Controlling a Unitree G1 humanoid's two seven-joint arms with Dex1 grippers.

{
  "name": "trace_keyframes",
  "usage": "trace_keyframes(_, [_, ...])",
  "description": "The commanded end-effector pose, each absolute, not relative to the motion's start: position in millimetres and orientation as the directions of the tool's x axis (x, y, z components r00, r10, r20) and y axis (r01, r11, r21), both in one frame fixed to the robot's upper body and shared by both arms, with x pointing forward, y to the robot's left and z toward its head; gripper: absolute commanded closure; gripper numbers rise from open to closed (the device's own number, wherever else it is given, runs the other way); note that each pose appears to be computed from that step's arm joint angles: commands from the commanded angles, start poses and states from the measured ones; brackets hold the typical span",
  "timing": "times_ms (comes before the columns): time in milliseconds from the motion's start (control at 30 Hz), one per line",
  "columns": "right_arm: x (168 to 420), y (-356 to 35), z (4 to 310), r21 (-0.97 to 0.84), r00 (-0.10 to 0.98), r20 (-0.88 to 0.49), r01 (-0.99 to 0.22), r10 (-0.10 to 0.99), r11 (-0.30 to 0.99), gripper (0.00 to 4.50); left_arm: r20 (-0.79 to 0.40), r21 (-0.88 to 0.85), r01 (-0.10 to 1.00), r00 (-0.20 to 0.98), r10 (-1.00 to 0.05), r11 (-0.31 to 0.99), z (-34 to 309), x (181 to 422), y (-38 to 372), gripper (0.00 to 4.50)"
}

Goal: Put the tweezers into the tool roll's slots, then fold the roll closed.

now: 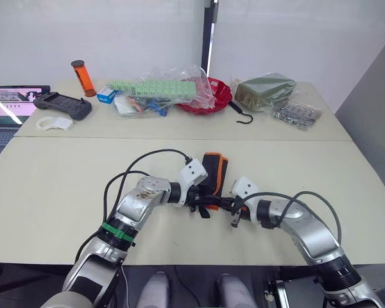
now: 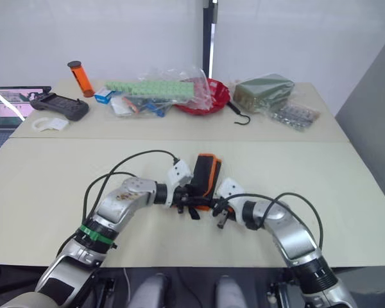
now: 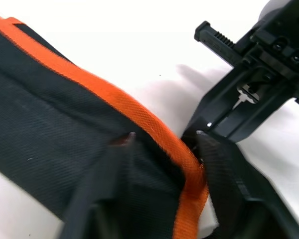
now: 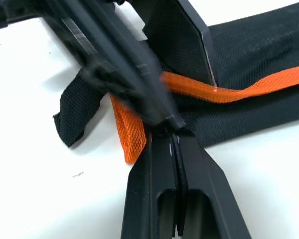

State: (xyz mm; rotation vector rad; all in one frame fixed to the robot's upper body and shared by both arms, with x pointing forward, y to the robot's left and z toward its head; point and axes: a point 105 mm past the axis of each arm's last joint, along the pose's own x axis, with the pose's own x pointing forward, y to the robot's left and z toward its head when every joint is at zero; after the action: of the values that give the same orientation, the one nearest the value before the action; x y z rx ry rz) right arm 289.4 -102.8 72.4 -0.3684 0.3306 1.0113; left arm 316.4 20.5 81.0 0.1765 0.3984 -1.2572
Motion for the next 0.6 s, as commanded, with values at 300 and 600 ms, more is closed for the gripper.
trace_keyframes(300, [304.2,-128.8,150.0,-0.146,0.533,-0.235,-0.846,0.813,0.513,4.5,-0.476,-0.23,0.919,0.18,-0.861,0.319,41.4,294.6,24.3,0.03])
trace_keyframes(600, [341.6,-114.5,152.2,-0.196,0.592,-0.215,-0.805,0.777,0.559,4.5,-0.446,-0.277,0.909,0.165,-0.88,0.312,42.0,289.0,31.3,0.88])
